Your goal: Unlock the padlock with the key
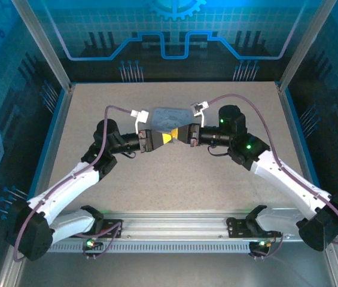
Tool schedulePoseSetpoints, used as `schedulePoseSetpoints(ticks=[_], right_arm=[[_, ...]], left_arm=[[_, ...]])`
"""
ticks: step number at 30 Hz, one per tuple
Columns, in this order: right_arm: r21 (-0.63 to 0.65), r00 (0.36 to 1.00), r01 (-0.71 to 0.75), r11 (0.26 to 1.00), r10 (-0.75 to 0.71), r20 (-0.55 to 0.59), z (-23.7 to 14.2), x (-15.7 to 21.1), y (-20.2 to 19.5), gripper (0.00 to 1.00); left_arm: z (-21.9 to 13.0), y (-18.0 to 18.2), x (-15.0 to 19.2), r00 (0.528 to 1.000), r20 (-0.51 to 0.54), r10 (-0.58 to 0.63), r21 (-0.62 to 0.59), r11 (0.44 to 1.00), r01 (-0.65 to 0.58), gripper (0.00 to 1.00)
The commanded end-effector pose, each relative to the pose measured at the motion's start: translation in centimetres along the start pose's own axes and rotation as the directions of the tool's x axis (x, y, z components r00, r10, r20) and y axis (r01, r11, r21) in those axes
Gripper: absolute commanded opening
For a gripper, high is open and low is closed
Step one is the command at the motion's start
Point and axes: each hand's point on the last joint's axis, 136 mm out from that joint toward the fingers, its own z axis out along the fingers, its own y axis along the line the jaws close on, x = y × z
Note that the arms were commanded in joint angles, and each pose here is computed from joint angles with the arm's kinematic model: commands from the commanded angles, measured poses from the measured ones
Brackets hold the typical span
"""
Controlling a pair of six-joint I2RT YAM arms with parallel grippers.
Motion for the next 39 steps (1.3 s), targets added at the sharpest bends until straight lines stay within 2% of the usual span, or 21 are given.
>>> schedulePoseSetpoints(ticks=[1,8,16,18,24,25,28,30,39], right_arm=[[-0.040,0.998,0.066,0.997,-0.066,-0.018,-0.2,0.0,1.6,0.00],[-0.076,0.990,0.095,0.993,-0.102,-0.095,0.2,0.6,2.1,0.00],[-0.069,0.988,0.099,0.993,-0.107,-0.113,0.8,0.6,1.6,0.00],[-0.071,0.988,0.099,0.993,-0.107,-0.113,0.8,0.5,1.7,0.00],[-0.053,0.988,0.110,0.993,-0.115,-0.105,0.7,0.3,1.5,0.00],[-0.050,0.988,0.111,0.993,-0.116,-0.104,0.6,0.3,1.4,0.00],[-0.032,0.988,0.119,0.992,-0.122,-0.095,0.6,0.1,1.2,0.00],[-0.024,0.988,0.124,0.992,-0.125,-0.093,0.5,0.1,1.1,0.00],[-0.027,0.986,0.133,0.991,-0.135,-0.099,0.8,0.1,1.2,0.00]], left_arm=[[-0.8,0.5,0.1,1.000,0.004,0.006,0.003,1.000,-0.006,0.49],[-1.1,-0.8,0.8,0.998,-0.055,0.035,0.122,0.992,-0.028,0.42],[-0.9,-2.1,-0.1,1.000,-0.017,0.009,0.270,0.963,-0.004,0.34],[-0.7,-1.8,-0.1,1.000,-0.024,-0.008,0.279,0.960,0.014,0.30],[-0.6,-1.6,-0.3,1.000,-0.019,-0.022,0.286,0.958,0.026,0.24],[-0.6,-1.6,-0.3,1.000,-0.019,-0.021,0.286,0.958,0.025,0.26],[-0.6,-1.5,-0.3,1.000,-0.014,-0.021,0.277,0.961,0.024,0.41],[-0.7,-1.3,-0.2,1.000,-0.012,-0.020,0.266,0.964,0.022,0.41],[-0.5,-0.6,-0.1,0.999,-0.026,-0.035,0.221,0.975,0.040,0.24]])
